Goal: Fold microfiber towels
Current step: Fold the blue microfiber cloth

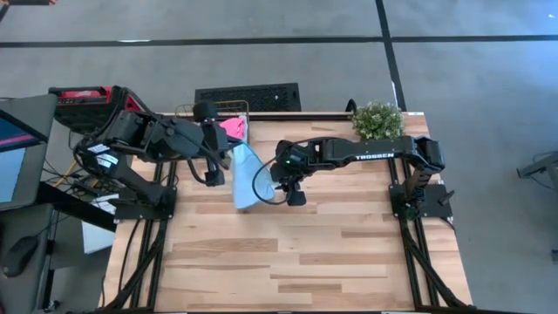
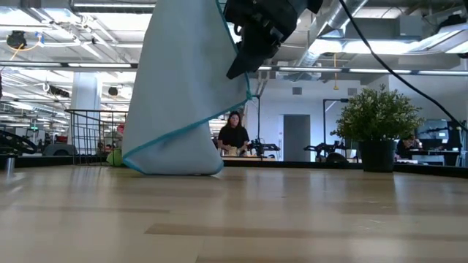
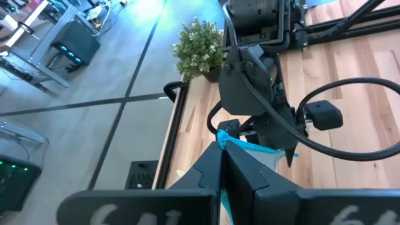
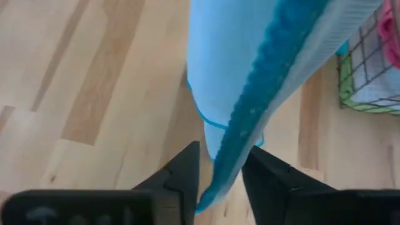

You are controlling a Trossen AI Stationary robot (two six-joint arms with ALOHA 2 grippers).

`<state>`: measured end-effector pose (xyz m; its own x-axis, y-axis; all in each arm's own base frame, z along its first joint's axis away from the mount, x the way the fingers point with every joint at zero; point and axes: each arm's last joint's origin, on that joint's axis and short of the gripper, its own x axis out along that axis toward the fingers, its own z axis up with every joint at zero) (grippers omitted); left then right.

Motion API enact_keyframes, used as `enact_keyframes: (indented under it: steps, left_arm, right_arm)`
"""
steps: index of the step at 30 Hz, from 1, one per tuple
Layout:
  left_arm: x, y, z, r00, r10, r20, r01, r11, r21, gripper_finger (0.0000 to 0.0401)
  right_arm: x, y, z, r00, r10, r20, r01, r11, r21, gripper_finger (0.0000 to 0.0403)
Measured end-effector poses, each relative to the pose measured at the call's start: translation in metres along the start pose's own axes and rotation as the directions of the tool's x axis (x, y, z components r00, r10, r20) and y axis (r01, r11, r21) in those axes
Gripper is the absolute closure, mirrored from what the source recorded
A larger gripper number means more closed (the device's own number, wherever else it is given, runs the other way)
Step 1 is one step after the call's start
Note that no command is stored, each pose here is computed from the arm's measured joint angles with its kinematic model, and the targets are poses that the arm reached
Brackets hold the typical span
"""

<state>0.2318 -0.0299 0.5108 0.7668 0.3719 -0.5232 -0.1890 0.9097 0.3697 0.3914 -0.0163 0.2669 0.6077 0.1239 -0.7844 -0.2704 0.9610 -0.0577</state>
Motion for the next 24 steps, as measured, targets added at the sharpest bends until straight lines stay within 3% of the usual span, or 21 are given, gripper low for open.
enact_keyframes:
  steps: [8, 12, 17, 24]
  left_arm:
    - [-0.001, 0.0, -0.003, 1.0, 0.0, -0.024, 0.001, 1.0, 0.006, 0.0401]
    - [-0.001, 0.0, -0.006, 0.998, -0.001, -0.058, 0.0, 1.0, -0.029, 0.0401]
    - [0.002, -0.002, -0.017, 0.987, -0.002, -0.159, -0.015, 0.994, -0.105, 0.0401]
    - [0.042, -0.02, -0.023, 0.955, 0.021, -0.296, -0.048, 0.995, -0.085, 0.0401]
  right_arm:
    - [0.001, 0.006, -0.004, 0.998, -0.003, -0.059, 0.005, 1.0, 0.028, 0.039]
    - [-0.012, 0.007, -0.004, 0.998, -0.014, -0.068, 0.018, 0.997, 0.068, 0.0386]
    - [-0.052, 0.014, -0.007, 0.985, -0.125, -0.117, 0.138, 0.985, 0.105, 0.0395]
    - [-0.122, 0.025, -0.021, 0.945, -0.283, -0.161, 0.314, 0.926, 0.211, 0.0397]
